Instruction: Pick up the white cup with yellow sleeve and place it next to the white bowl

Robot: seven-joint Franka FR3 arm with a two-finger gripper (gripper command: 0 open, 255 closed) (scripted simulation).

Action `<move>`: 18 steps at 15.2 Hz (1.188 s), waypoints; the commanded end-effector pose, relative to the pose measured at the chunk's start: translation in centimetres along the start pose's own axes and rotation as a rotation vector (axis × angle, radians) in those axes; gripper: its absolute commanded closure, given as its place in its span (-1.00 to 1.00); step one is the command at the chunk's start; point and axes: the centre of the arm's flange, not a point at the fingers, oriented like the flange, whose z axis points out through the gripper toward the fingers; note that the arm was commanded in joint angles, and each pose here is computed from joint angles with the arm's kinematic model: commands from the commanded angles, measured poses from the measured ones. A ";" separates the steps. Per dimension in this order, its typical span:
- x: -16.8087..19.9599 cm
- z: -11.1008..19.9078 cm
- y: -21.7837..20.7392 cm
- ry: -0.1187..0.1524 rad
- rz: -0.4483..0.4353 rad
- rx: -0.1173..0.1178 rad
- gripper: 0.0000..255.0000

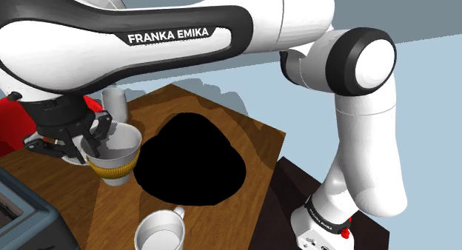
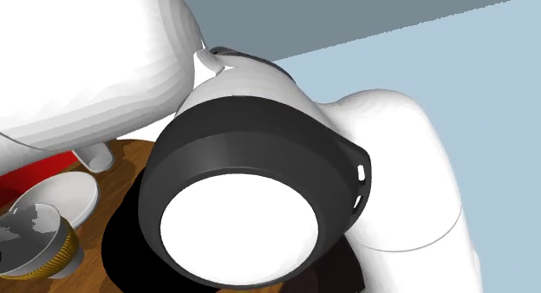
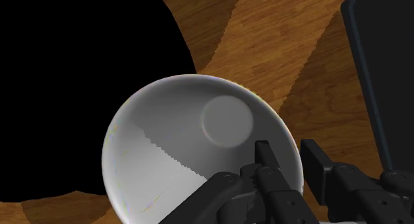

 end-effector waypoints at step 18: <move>-0.1 6.2 -0.8 0.001 0.000 0.001 1.00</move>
